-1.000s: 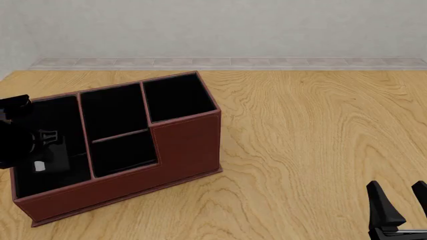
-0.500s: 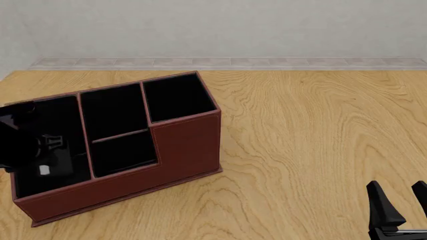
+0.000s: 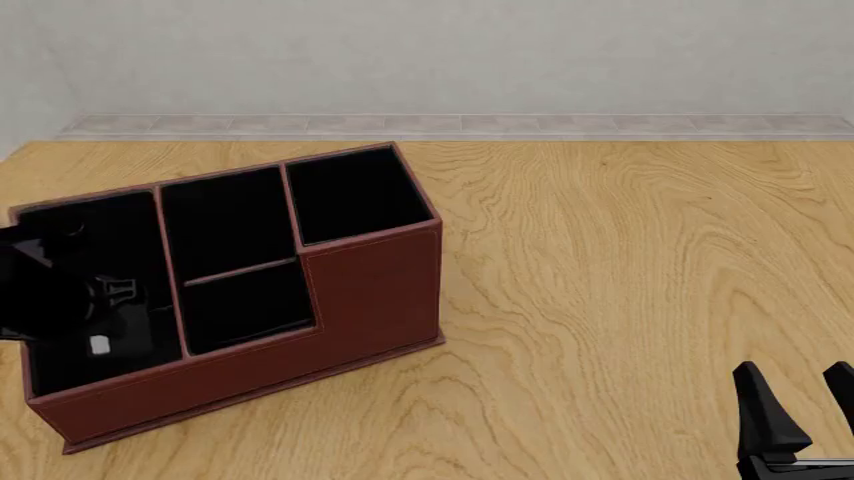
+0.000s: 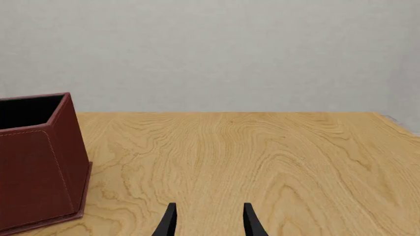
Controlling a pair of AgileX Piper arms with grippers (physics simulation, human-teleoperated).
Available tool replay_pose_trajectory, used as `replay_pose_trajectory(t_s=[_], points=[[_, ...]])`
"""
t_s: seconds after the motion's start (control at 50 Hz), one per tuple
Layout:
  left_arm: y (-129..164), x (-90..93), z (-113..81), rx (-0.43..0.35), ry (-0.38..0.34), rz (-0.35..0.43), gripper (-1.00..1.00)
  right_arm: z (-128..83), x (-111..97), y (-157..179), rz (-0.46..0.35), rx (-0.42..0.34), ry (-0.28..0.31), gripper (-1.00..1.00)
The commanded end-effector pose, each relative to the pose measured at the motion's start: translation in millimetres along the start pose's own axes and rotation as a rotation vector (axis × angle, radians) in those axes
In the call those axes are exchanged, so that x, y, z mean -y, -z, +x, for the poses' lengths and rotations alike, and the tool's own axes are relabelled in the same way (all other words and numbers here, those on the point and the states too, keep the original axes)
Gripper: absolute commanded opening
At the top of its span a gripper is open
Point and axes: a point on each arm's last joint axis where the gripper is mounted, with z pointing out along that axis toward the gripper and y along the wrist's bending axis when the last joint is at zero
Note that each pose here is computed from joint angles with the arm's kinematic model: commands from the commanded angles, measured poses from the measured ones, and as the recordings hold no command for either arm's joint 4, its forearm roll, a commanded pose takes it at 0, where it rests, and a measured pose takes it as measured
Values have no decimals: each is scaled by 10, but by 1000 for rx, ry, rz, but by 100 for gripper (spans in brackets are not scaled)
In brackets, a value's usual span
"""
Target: Pick up the book and place it in the left compartment of the caddy.
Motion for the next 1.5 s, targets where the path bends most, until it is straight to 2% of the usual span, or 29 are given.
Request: replay_pose_trajectory(t_s=[0.02,0.34,0.66,0.68,1.16,1.32,1.5], points=[[-68,-19,-20,6,-13,-2,-100,-3,0,3,0,1,0,100],[-186,-21,-37,-3,-14,-4,-100,-3,0,3,0,1,0,100],[-167,-39,-97,13,-8,-6,-100,-3,0,3,0,1,0,100],[-148,-46,-103,15,-9,-7,100,-3,0,3,0,1,0,100],[-40,-25,-105,36,-2,-1,100,-3,0,3,0,1,0,100],[176,38,-54,63,-3,14,100,-3,0,3,0,1,0,100],[536,105,140,108,15,44,100,-3,0,3,0,1,0,100]])
